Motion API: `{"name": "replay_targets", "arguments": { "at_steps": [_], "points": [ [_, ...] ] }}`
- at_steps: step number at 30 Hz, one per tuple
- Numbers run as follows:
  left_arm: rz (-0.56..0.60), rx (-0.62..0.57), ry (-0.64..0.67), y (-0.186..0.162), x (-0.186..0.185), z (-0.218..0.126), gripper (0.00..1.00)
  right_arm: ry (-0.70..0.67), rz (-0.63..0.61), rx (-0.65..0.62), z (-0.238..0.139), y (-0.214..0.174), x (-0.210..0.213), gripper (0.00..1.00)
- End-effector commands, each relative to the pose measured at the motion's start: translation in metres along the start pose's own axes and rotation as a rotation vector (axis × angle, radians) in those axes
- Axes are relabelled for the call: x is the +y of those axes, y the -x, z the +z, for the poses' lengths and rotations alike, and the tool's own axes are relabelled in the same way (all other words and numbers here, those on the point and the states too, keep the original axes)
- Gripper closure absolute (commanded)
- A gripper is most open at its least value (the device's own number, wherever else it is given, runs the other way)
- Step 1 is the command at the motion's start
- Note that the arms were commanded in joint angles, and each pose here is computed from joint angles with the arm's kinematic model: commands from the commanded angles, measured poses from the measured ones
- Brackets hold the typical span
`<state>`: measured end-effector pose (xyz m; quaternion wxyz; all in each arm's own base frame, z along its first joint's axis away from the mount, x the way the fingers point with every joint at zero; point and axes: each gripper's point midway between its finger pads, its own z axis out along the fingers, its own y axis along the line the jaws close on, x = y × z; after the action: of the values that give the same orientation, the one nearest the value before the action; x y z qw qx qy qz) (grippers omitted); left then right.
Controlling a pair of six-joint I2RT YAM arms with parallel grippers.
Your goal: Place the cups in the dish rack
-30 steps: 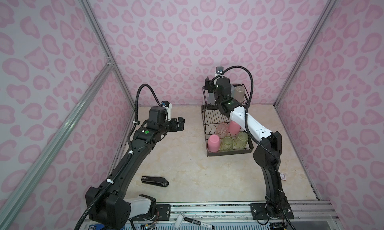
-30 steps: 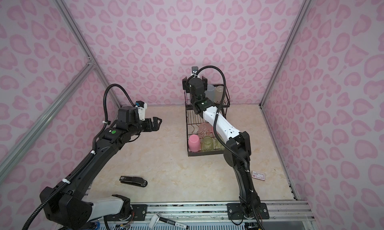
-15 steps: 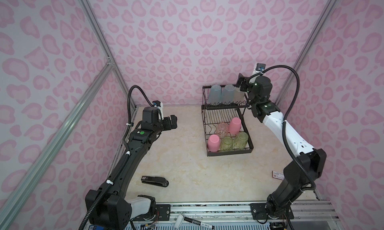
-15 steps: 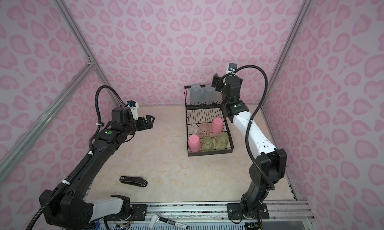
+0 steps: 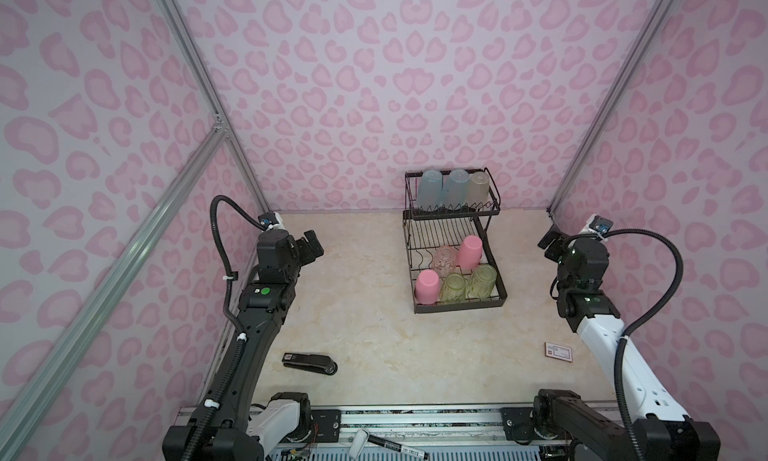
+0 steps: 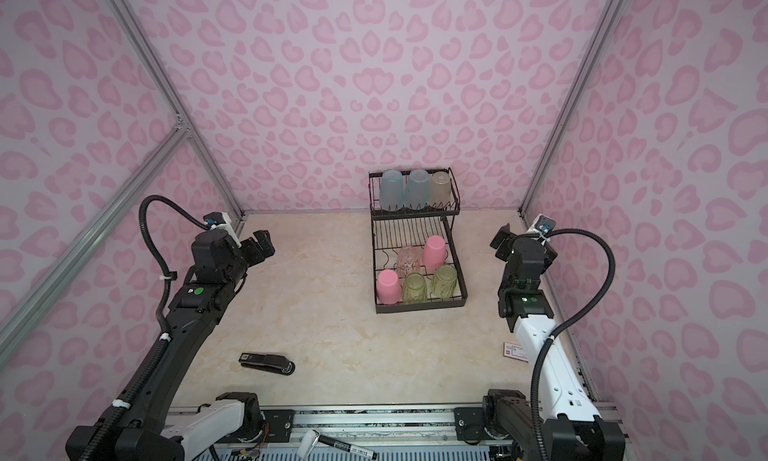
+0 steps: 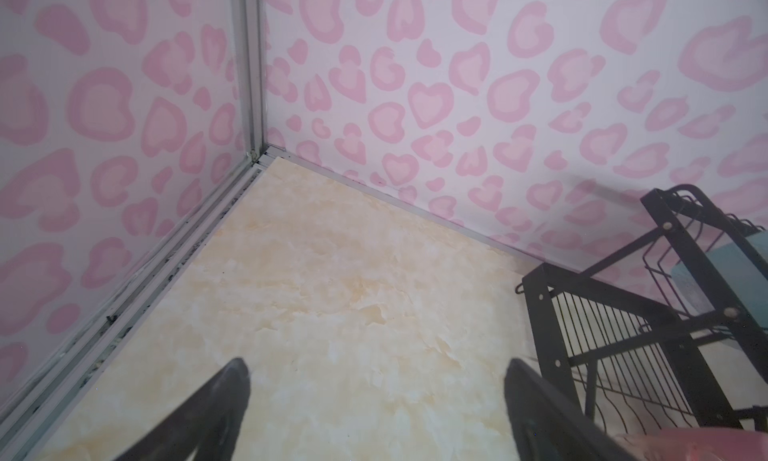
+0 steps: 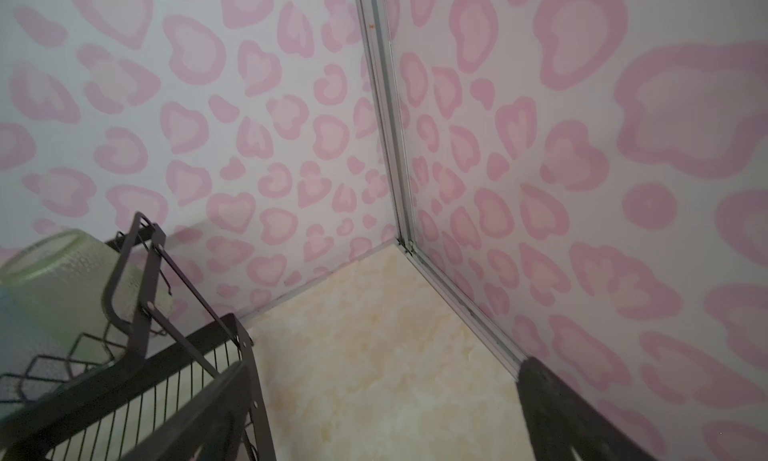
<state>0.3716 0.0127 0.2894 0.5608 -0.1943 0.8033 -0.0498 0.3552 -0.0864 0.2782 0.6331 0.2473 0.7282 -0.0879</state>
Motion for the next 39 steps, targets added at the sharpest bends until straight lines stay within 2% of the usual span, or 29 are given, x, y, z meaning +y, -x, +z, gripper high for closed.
{"name": "replay_targets", "arguments": {
  "at_steps": [1, 6, 9, 14, 18, 23, 26, 31, 39],
  "points": [
    [-0.06, -0.112, 0.064, 0.018, 0.014, -0.006, 0.03, -0.058, 0.039, -0.046, -0.005, -0.017, -0.019, 0.01],
    [-0.053, -0.123, 0.131, 0.004, 0.038, -0.007, 0.03, -0.065, -0.015, -0.038, -0.001, -0.058, -0.029, 0.01],
    [-0.065, -0.109, 0.173, -0.016, 0.061, 0.0, 0.03, -0.044, -0.044, -0.069, -0.002, -0.072, -0.027, 0.01],
    [-0.004, -0.082, 0.325, -0.054, 0.104, 0.019, 0.03, -0.018, -0.103, -0.053, 0.005, -0.098, -0.018, 0.01],
    [0.052, -0.03, 0.353, -0.077, 0.116, 0.04, 0.03, -0.002, -0.161, -0.039, 0.007, -0.118, -0.01, 0.01],
    [0.047, -0.025, 0.339, -0.092, 0.127, 0.059, 0.03, 0.013, -0.21, 0.019, 0.017, -0.145, -0.005, 0.01],
    [0.049, -0.015, 0.308, -0.1, 0.128, 0.07, 0.03, 0.02, -0.243, 0.009, 0.017, -0.148, 0.0, 0.01],
    [0.087, -0.02, 0.214, -0.113, 0.118, 0.082, 0.03, 0.059, -0.25, -0.027, 0.016, -0.155, 0.004, 0.01],
    [0.128, -0.08, 0.045, -0.121, 0.094, 0.078, 0.03, 0.094, -0.287, -0.019, 0.02, -0.164, 0.016, 0.01]
  ]
}}
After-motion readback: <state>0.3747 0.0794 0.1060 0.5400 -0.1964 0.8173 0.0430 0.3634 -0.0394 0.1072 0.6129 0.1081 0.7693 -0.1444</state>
